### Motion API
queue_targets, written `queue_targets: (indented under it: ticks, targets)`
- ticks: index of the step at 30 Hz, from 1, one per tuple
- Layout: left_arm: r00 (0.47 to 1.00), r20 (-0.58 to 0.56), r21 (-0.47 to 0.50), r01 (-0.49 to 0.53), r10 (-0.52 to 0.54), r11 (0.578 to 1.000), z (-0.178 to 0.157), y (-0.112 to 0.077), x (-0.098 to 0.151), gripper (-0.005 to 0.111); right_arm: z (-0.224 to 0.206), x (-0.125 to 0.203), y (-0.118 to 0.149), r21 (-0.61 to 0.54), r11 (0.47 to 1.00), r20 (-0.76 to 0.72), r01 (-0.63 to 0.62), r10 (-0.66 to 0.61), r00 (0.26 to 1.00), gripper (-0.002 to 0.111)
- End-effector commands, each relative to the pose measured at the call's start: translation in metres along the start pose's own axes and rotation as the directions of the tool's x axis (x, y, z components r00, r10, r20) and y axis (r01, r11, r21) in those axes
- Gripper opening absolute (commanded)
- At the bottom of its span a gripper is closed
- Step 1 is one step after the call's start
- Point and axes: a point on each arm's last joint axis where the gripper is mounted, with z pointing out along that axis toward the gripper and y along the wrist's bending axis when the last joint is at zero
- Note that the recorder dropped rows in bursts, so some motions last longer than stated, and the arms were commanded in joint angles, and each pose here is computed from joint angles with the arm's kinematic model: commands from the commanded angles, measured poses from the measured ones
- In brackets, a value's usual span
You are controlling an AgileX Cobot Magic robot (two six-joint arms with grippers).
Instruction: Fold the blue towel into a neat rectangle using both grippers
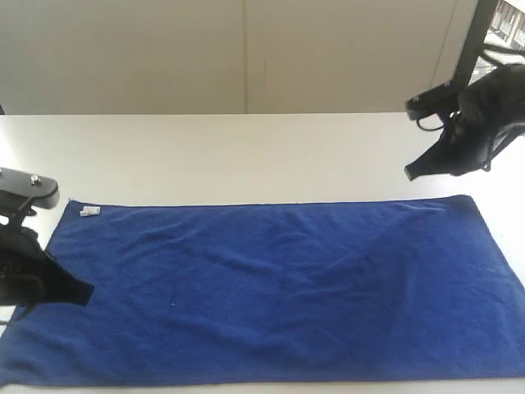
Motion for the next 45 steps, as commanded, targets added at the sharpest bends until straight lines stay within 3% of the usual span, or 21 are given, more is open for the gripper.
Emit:
queue_targets:
  ticks: [1,6,8,11,16,21,27,30,34,38,40,42,45]
  targets:
    - [0.995,0.095,0.005,0.001,-0.002,1.000,-0.032,-0.001,-0.016,0.000,-0.045,-0.010,-0.019,0.027,0.997,0.060,-0.067,0.065,0.996,0.000]
    - [0.967,0.253,-0.001,-0.013,0.013,1.000,-0.091,-0.001,-0.009,0.000,-0.089,-0.002,-0.029,0.025,0.988,0.025,-0.150,0.149,0.988,0.000]
    - [0.943,0.328,-0.043,-0.038,0.050,0.998,-0.124,0.002,0.006,0.000,-0.106,0.012,-0.030,0.026,0.987,0.013,-0.157,0.157,0.988,0.000]
    - [0.877,0.479,-0.131,0.021,0.045,0.991,-0.170,0.010,0.033,0.000,-0.131,0.040,-0.025,0.005,0.985,0.046,-0.174,0.174,0.984,0.000]
    - [0.766,0.642,-0.179,0.145,0.004,0.973,-0.208,0.020,0.063,0.000,-0.150,0.075,-0.018,-0.012,0.979,0.070,-0.204,0.205,0.976,0.000]
    - [0.707,0.707,-0.215,0.194,0.015,0.957,-0.228,0.026,0.105,0.000,-0.156,0.098,-0.012,-0.013,0.982,0.070,-0.190,0.190,0.979,0.000]
    - [0.698,0.716,-0.209,0.222,-0.006,0.952,-0.213,0.028,0.145,0.000,-0.146,0.111,-0.005,-0.018,0.989,0.065,-0.148,0.149,0.987,0.000]
    - [0.744,0.668,-0.183,0.208,-0.034,0.961,-0.192,0.025,0.146,0.000,-0.139,0.108,-0.002,-0.033,0.989,0.087,-0.144,0.146,0.985,0.000]
    - [0.776,0.627,-0.122,0.188,-0.072,0.975,-0.165,0.020,0.148,0.000,-0.117,0.106,-0.010,-0.011,0.987,0.010,-0.157,0.158,0.987,0.000]
    - [0.745,0.664,-0.111,0.174,-0.057,0.978,-0.163,0.018,0.144,0.000,-0.097,0.109,-0.022,-0.002,0.981,-0.086,-0.194,0.193,0.977,0.000]
    - [0.740,0.671,-0.109,0.173,-0.056,0.979,-0.163,0.018,0.143,0.000,-0.084,0.109,-0.025,-0.095,0.974,-0.160,-0.205,0.188,0.969,0.000]
    - [0.740,0.671,-0.109,0.173,-0.056,0.979,-0.163,0.018,0.143,0.000,-0.069,0.104,-0.019,-0.368,0.903,-0.253,-0.222,0.133,0.958,0.000]
    - [0.740,0.671,-0.109,0.173,-0.056,0.979,-0.163,0.018,0.143,0.000,-0.056,0.101,-0.025,-0.391,0.896,-0.250,-0.213,0.119,0.961,0.000]
